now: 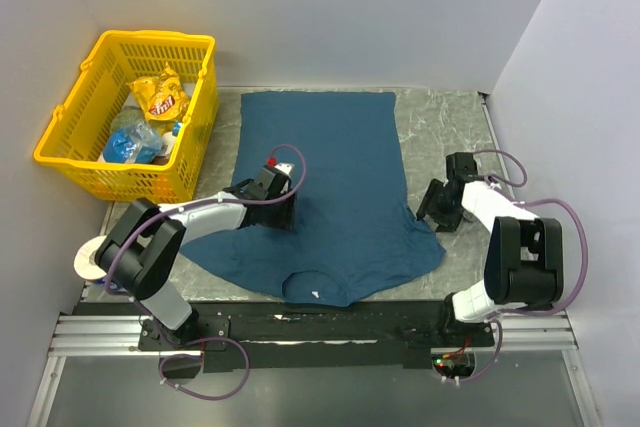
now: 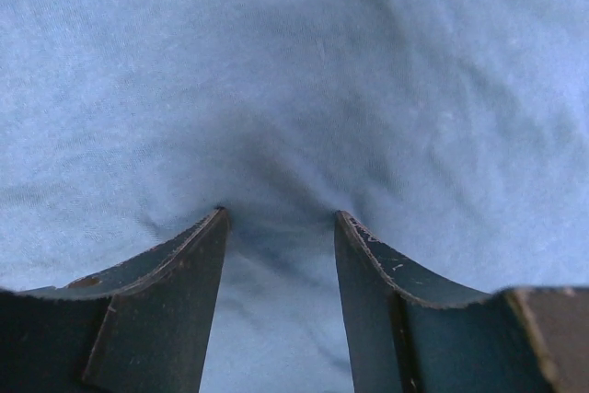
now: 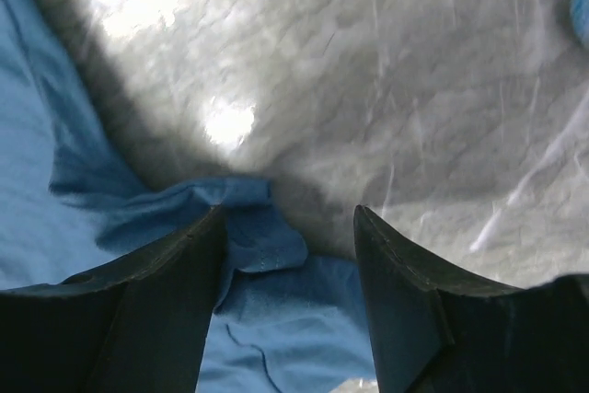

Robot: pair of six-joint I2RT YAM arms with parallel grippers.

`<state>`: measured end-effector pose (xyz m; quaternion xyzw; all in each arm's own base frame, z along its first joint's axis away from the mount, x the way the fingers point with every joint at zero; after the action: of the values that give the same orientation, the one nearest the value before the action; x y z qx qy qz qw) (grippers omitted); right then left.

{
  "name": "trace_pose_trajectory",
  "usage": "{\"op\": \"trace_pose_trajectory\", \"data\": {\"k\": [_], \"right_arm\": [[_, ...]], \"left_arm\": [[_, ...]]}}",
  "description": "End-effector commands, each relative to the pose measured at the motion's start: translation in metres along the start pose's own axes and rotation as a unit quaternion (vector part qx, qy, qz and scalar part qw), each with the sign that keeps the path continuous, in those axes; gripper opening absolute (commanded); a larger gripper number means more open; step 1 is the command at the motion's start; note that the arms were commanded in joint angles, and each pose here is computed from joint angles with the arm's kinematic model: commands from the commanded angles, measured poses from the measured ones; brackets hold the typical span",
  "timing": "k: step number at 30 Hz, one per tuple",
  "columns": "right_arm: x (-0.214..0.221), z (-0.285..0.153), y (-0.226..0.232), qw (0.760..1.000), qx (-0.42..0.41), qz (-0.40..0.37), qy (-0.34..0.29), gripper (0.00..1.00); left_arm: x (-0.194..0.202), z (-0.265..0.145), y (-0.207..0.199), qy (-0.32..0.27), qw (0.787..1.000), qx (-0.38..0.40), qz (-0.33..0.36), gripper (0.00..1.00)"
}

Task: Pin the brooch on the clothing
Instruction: Flatten out the clothes at the center of the board.

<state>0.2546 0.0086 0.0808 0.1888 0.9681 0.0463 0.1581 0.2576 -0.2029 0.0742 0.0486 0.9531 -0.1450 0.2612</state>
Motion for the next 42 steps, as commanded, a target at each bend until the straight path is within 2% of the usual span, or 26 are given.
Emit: {"op": "trace_pose_trajectory", "data": {"k": [1,6,7,9,15,18,21,27,29,30,31,32,33,34,36,37,38,39,42], "right_arm": [[0.006,-0.012,0.004,1.0,-0.014,0.002,-0.011,0.55],[0.02,-0.001,0.005,0.999,-0.024,-0.002,0.025,0.2],[0.02,-0.001,0.006,0.999,-0.023,-0.003,0.025,0.09],[0.019,-0.004,0.003,1.0,-0.01,-0.004,0.019,0.0],[0.0,-0.042,-0.003,0.998,0.025,0.011,-0.064,0.0],[-0.01,-0.069,-0.01,0.99,0.051,0.019,-0.127,0.0],[-0.014,-0.085,-0.02,0.982,0.092,0.028,-0.162,0.0],[-0.014,-0.078,-0.037,0.973,0.161,0.031,-0.159,0.0],[-0.015,-0.073,-0.036,0.974,0.155,0.017,-0.166,0.0],[-0.023,-0.074,-0.029,0.973,0.127,0.013,-0.193,0.0],[-0.028,-0.073,-0.025,0.973,0.109,0.003,-0.205,0.22],[-0.031,-0.073,-0.02,0.973,0.087,-0.007,-0.215,0.36],[-0.036,-0.076,-0.01,0.973,0.052,-0.017,-0.226,0.57],[-0.038,-0.078,-0.007,0.972,0.044,-0.019,-0.229,0.65],[-0.041,-0.084,-0.007,0.971,0.049,-0.017,-0.232,0.78],[-0.042,-0.085,-0.008,0.971,0.053,-0.017,-0.232,0.8],[-0.042,-0.088,-0.008,0.971,0.057,-0.019,-0.232,0.82],[-0.042,-0.091,-0.011,0.97,0.062,-0.017,-0.235,0.84],[-0.033,-0.097,-0.013,0.97,0.061,-0.017,-0.237,0.83]], "left_arm": [[0.006,0.013,0.003,0.012,1.0,-0.012,-0.001,0.56],[0.007,0.017,0.005,0.018,1.0,-0.021,0.001,0.56],[0.008,0.018,0.005,0.02,1.0,-0.022,0.0,0.56],[0.009,0.02,0.006,0.021,0.999,-0.025,0.001,0.55],[0.015,0.027,0.01,0.034,0.999,-0.04,-0.003,0.55],[0.021,0.03,0.014,0.045,0.998,-0.048,-0.007,0.53],[0.025,0.028,0.015,0.048,0.998,-0.047,-0.011,0.53],[0.025,0.016,0.015,0.045,0.998,-0.048,-0.022,0.55],[0.025,0.01,0.017,0.04,0.997,-0.054,-0.028,0.55],[0.025,0.008,0.018,0.04,0.997,-0.059,-0.03,0.55],[0.026,0.007,0.02,0.038,0.997,-0.065,-0.031,0.56],[0.026,0.004,0.02,0.036,0.996,-0.066,-0.037,0.57],[0.026,0.003,0.021,0.034,0.997,-0.066,-0.037,0.58],[0.027,0.002,0.021,0.032,0.997,-0.066,-0.039,0.59],[0.024,-0.003,0.019,0.023,0.997,-0.057,-0.041,0.65],[0.024,-0.005,0.018,0.02,0.997,-0.055,-0.042,0.68],[0.02,-0.01,0.015,0.01,0.998,-0.048,-0.042,0.76],[0.018,-0.013,0.014,0.004,0.998,-0.041,-0.042,0.78],[0.012,-0.023,0.007,-0.009,0.999,-0.018,-0.047,0.79]]}}
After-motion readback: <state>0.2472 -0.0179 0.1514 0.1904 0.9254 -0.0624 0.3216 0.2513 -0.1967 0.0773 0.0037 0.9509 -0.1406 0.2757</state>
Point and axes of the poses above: each gripper's point midway between its finger pads, its own z axis out along the fingers, its own y axis along the line the jaws close on, x = y × z, the point moved 6 cm from there along -z, back along the fingers, and after that the axes turned 6 degrees about -z, right-handed, at the moved point
